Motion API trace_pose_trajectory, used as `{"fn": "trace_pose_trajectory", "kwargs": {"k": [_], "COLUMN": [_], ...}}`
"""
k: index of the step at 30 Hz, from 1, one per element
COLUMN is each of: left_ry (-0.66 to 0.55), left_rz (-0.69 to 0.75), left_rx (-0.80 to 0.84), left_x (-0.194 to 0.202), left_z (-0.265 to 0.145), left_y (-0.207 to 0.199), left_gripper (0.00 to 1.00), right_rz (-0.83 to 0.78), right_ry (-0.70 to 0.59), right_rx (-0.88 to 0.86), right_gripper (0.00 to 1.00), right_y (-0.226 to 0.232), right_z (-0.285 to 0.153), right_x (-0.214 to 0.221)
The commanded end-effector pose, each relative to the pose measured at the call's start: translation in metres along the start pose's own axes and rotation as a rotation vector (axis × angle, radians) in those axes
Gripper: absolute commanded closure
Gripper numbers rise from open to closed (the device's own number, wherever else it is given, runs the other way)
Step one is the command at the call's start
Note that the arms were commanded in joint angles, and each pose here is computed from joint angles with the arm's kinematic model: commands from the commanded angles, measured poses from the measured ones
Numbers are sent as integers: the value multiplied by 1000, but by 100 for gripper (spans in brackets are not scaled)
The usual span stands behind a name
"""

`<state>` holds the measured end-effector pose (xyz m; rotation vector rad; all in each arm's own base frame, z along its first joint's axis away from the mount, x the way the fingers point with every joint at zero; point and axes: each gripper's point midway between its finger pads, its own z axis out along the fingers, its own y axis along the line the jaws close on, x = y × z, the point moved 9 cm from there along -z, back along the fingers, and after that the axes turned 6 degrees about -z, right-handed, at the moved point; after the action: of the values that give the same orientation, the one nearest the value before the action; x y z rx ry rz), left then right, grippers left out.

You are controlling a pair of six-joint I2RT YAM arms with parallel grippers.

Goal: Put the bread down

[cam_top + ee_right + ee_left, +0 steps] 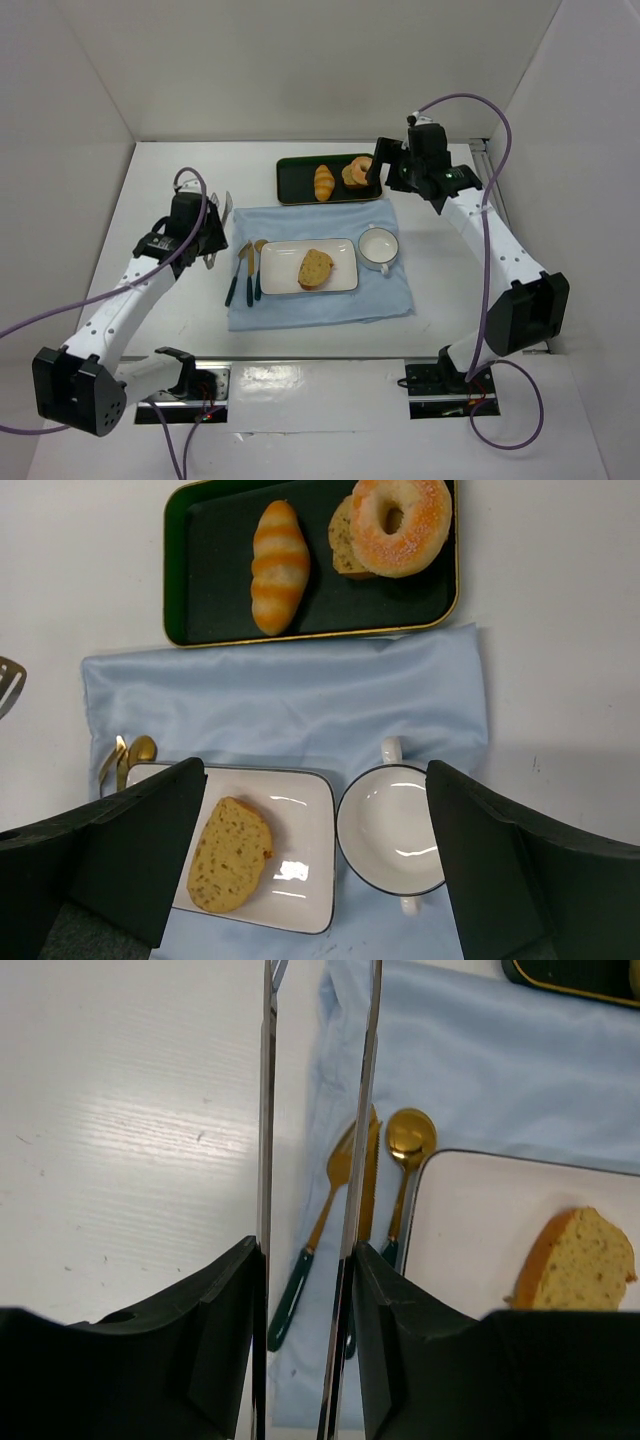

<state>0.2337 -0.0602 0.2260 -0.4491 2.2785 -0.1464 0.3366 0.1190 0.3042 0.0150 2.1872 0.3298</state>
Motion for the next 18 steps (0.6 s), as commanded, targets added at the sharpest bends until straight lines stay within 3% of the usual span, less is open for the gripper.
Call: {"fn": "trace_pose_trajectory", "kwargs": {"k": [1,18], "left_ry": [-88,9], "left_rz": [3,-38], "left_rx": [38,-52], "left_x": [-25,-24], "left_z": [10,81], "left_y": [-1,33], "left_gripper": [48,49], "right_rz": [-2,-2], "right_ry": [-64,-90], "right_rx": [-20,-38], "right_gripper": [2,2], "right_y": [0,4], "right_z": [-14,-18], "right_x": [-8,-19]}}
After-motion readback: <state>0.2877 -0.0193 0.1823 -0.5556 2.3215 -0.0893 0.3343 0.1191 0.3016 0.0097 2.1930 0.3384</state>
